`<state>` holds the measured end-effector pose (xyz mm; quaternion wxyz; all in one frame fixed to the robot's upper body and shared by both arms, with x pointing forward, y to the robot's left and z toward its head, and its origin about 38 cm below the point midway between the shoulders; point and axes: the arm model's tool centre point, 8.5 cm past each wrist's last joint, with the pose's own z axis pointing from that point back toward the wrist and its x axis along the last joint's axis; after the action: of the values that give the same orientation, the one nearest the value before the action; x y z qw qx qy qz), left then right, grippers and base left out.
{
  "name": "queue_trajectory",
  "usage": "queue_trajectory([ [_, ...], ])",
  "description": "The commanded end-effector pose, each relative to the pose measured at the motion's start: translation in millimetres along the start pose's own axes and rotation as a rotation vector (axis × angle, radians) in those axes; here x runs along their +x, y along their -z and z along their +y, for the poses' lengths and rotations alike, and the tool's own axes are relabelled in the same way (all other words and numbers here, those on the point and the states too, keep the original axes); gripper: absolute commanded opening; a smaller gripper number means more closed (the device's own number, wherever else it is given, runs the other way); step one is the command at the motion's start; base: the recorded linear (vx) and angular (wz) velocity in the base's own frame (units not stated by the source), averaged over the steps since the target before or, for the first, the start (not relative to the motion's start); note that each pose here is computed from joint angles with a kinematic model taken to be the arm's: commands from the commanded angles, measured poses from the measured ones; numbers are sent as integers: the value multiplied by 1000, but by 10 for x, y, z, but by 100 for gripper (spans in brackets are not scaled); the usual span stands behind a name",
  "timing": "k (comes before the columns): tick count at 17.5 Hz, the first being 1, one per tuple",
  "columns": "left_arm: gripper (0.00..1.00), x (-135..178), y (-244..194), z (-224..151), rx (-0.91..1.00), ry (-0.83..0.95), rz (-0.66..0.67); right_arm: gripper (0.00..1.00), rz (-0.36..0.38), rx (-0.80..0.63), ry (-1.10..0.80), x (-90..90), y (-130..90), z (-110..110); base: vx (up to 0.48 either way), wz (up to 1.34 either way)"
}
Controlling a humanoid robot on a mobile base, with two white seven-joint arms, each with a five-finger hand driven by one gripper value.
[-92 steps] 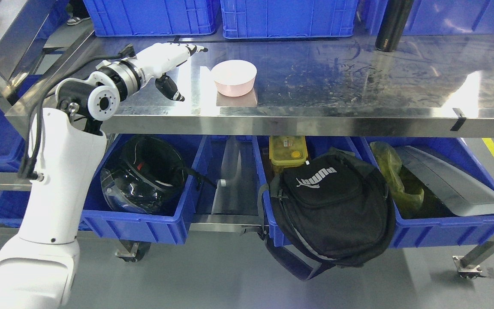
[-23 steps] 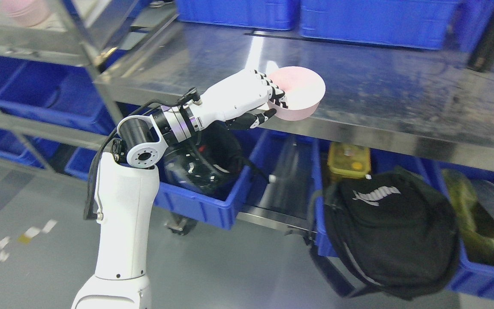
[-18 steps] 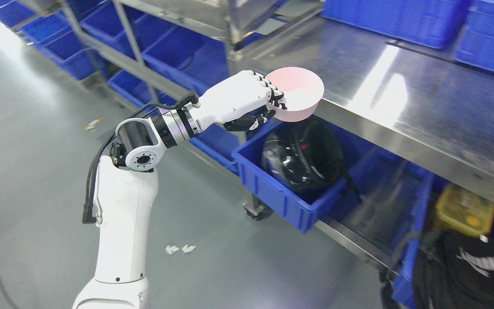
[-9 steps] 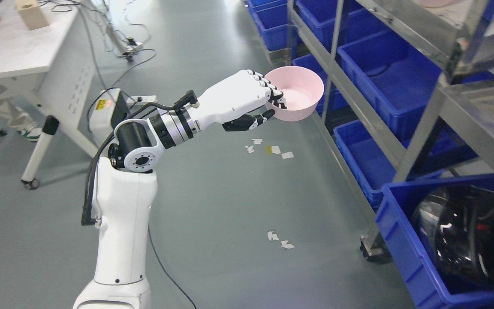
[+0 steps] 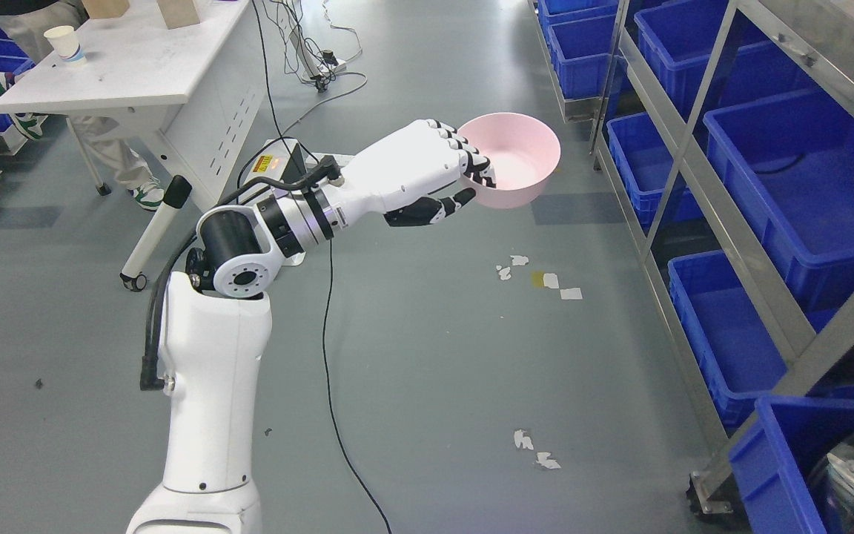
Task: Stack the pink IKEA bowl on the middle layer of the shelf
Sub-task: 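Hold the pink bowl in the left hand while the robot turns to the other rack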
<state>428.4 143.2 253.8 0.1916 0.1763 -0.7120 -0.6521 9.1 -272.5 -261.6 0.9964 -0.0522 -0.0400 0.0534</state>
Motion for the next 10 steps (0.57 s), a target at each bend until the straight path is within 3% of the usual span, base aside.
queue_trajectory([
  [1, 1, -44, -62, 17, -2, 10, 14, 100, 8, -20, -2, -99, -4, -104, 156, 106],
  [10, 2, -62, -79, 25, 7, 8, 21, 100, 8, -20, -2, -99, -4, -104, 205, 32],
])
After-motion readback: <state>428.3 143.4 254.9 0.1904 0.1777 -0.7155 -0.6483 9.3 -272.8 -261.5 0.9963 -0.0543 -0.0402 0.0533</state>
